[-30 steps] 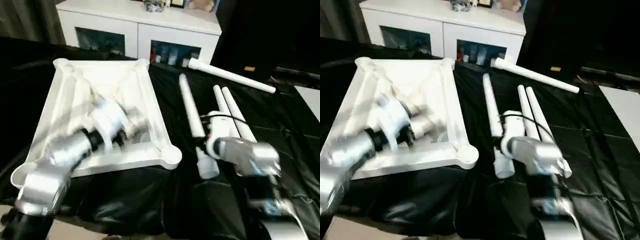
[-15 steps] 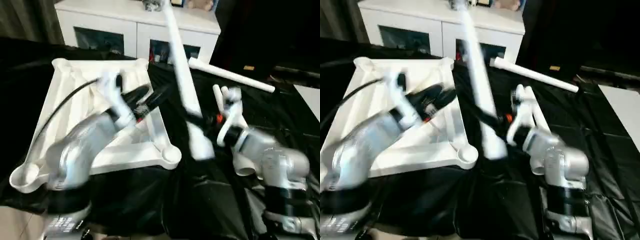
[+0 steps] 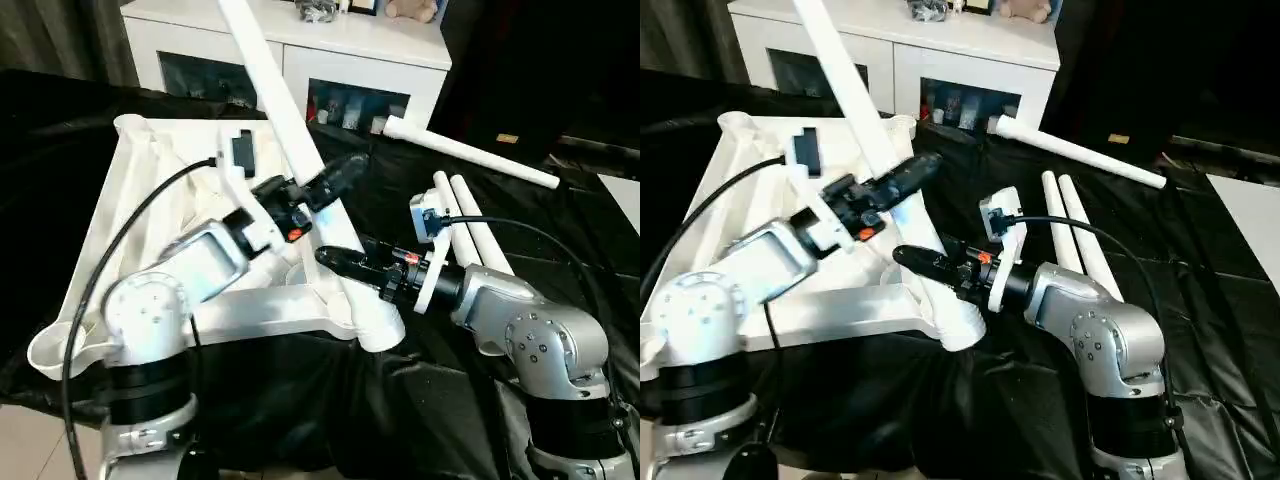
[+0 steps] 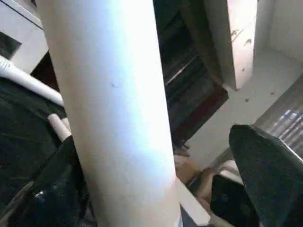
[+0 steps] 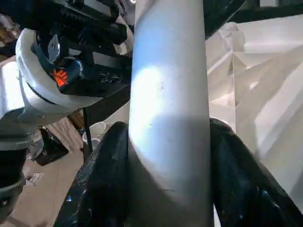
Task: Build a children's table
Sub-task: Pick table leg
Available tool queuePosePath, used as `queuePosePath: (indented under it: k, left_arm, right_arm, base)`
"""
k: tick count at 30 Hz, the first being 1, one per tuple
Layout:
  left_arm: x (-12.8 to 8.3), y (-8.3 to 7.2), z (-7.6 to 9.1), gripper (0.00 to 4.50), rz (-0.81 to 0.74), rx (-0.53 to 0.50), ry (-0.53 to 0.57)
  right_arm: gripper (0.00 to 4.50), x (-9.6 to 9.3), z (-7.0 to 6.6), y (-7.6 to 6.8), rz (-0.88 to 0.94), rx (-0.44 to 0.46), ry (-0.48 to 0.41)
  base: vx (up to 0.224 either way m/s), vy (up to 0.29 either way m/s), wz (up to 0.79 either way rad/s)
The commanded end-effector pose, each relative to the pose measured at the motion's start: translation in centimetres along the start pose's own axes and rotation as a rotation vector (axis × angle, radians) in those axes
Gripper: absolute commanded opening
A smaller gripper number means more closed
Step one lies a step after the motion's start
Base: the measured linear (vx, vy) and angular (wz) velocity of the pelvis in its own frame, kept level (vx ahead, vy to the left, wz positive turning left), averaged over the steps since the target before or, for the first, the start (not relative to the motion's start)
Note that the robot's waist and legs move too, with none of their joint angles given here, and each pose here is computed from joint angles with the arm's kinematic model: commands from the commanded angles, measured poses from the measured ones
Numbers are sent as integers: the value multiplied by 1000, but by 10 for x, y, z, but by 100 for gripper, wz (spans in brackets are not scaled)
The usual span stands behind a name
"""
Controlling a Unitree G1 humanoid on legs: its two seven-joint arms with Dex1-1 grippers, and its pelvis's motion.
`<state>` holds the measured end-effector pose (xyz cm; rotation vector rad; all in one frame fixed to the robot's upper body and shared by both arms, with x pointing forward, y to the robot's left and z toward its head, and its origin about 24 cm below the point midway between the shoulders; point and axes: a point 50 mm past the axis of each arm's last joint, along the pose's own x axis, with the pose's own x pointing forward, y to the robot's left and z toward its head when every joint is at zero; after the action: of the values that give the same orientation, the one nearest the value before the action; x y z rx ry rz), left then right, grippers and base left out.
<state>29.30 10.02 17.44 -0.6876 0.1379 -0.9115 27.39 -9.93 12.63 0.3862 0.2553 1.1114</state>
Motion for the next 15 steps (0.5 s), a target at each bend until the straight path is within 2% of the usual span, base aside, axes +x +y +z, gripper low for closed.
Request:
queuePosePath:
  k: [1, 3, 4, 5, 9, 10, 15]
  left_arm:
    - [5, -10, 0, 450, -37, 37, 28]
    - [4, -5, -1, 450, 14, 39, 41]
    - [4, -2, -2, 432, 56, 43, 55]
    - [4, -1, -2, 414, 63, 43, 57]
    - [3, -3, -2, 408, 44, 37, 61]
    - [3, -3, -1, 379, 43, 37, 62]
    - [2, 0, 1, 348, 80, 41, 47]
  right_arm:
    - [183, -4, 4, -2, -28, -31, -3]
    - [183, -3, 4, -1, -26, -35, -3]
    - [183, -2, 3, -1, -28, -39, -1]
    - [183, -2, 3, -1, -29, -41, -1]
    - [183, -1, 3, -1, -28, -41, -5]
    - [183, -1, 3, -1, -29, -42, -5]
    - [183, 0, 4, -2, -48, -56, -6]
  base:
    - [0, 0, 0]
    - [0, 0, 0]
    - [0, 0, 0]
    - [0, 0, 0]
    - [0, 0, 0]
    - [0, 0, 0]
    - [0, 0, 0]
